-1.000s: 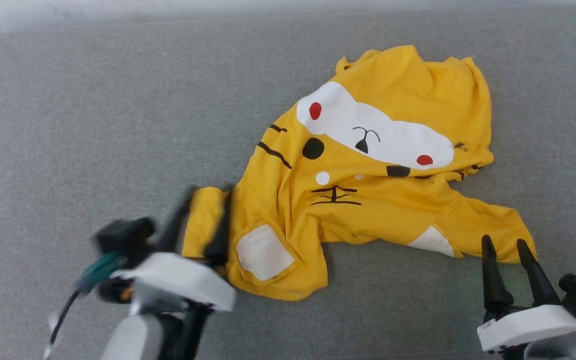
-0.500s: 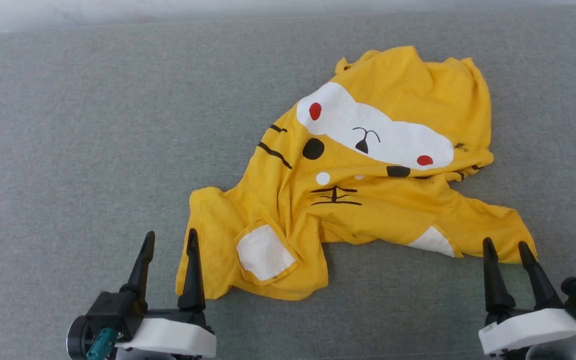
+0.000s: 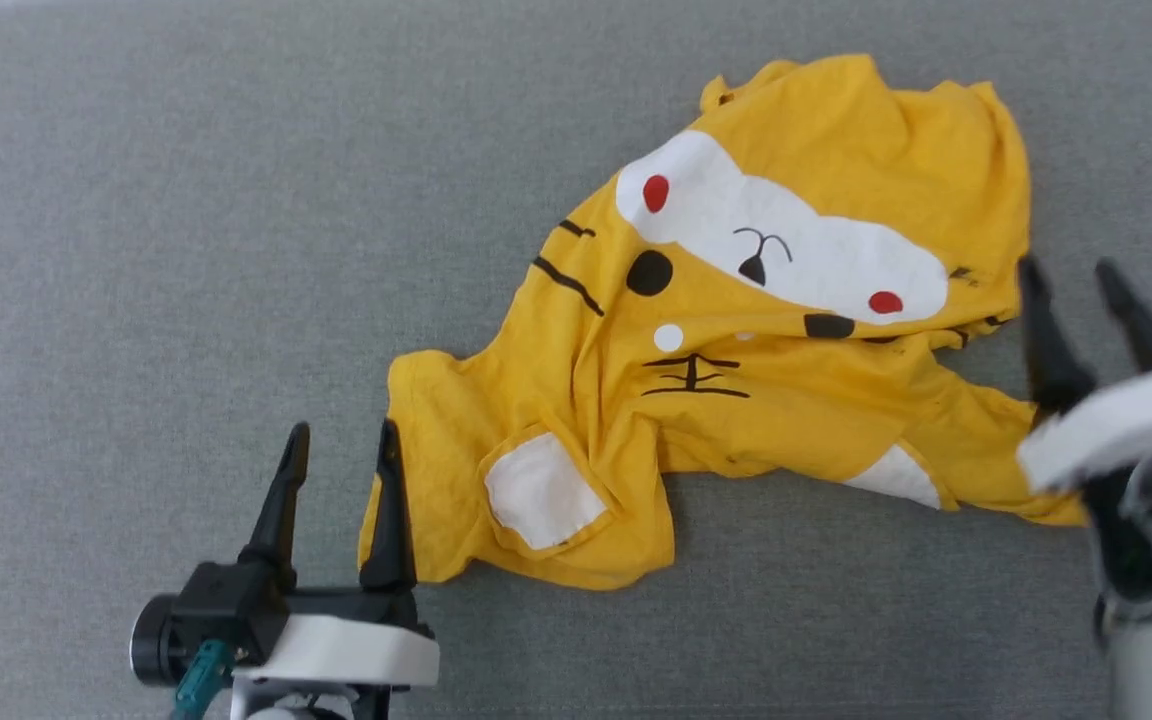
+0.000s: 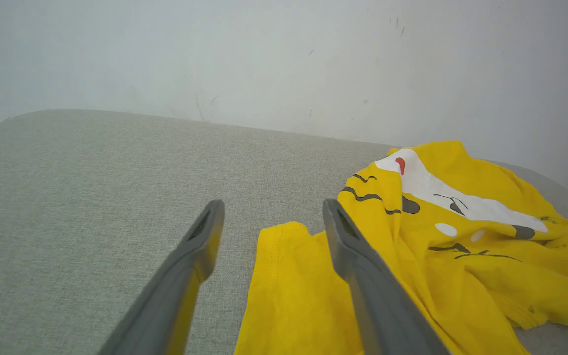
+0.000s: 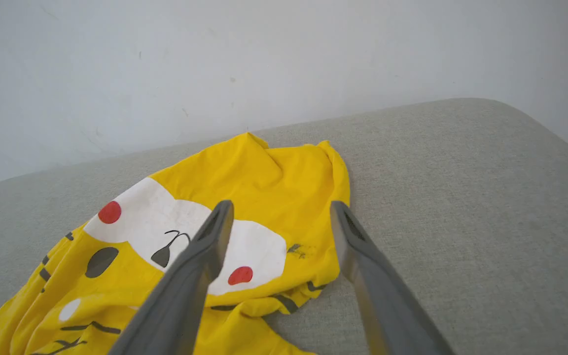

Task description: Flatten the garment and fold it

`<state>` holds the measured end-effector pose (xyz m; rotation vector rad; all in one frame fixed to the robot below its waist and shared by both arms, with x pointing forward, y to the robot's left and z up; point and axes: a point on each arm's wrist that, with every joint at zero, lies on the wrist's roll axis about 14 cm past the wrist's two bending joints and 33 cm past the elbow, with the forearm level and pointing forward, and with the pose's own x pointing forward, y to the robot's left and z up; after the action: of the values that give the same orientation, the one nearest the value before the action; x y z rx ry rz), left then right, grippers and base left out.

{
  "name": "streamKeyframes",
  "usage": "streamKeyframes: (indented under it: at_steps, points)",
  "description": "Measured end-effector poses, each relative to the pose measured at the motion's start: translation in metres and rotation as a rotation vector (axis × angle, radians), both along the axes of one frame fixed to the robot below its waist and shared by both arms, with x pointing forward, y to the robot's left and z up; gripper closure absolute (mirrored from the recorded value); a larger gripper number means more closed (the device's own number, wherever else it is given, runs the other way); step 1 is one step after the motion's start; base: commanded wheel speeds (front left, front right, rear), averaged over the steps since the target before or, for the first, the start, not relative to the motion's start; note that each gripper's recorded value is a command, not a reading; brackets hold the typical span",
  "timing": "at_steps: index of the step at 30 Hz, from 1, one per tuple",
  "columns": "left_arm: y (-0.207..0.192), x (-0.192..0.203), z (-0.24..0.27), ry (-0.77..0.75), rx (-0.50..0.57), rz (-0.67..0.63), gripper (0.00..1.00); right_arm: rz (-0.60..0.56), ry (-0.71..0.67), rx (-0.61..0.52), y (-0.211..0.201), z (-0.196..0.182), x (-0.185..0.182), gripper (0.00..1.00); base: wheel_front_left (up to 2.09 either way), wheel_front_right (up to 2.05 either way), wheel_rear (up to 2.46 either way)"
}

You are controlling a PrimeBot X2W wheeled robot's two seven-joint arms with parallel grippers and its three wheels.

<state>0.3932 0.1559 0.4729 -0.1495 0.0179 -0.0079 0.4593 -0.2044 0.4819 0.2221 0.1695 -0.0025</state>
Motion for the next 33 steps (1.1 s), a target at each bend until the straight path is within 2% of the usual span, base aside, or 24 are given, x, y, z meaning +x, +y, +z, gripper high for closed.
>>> streamKeyframes:
  at_steps: [4,8,16,19,20,21,22,23,28,33]
  points:
    - [-0.001,0.009,-0.001,-0.006,0.005,-0.008,0.0,-0.008,0.132,-0.018,-0.011,-0.005,0.028,0.0,0.0,0.0,0.0]
    - [0.001,0.014,-0.007,0.004,0.009,-0.007,0.0,0.043,0.31,-0.091,-0.01,-0.027,0.045,0.0,0.0,0.0,0.0]
    - [0.003,0.023,-0.019,0.027,0.023,-0.004,0.0,0.184,0.704,-0.184,0.006,-0.099,0.038,0.0,0.0,0.0,0.0]
    - [0.005,0.025,-0.022,0.032,0.025,0.001,0.0,0.191,0.735,-0.206,0.006,-0.109,0.045,0.0,0.0,0.0,0.0]
    - [0.006,0.025,-0.023,0.037,0.026,0.004,0.0,0.19,0.733,-0.209,0.007,-0.11,0.048,0.18,0.0,0.0,0.0]
    - [0.008,0.025,-0.024,0.041,0.028,0.008,0.0,0.188,0.726,-0.213,0.007,-0.11,0.052,0.61,0.0,0.0,0.0]
    - [0.01,0.024,-0.026,0.046,0.03,0.014,0.0,0.186,0.714,-0.214,0.008,-0.11,0.056,0.96,0.0,0.0,0.0]
    - [0.012,0.023,-0.027,0.05,0.033,0.02,0.0,0.187,0.703,-0.217,0.009,-0.11,0.059,1.0,0.0,0.0,0.0]
    - [0.018,0.021,-0.03,0.062,0.04,0.039,0.0,0.217,0.624,-0.271,0.017,-0.1,0.075,1.0,0.0,0.0,0.0]
    - [0.017,0.023,-0.029,0.058,0.033,0.033,0.0,0.244,0.425,-0.383,0.022,-0.054,0.119,1.0,0.0,0.0,0.0]
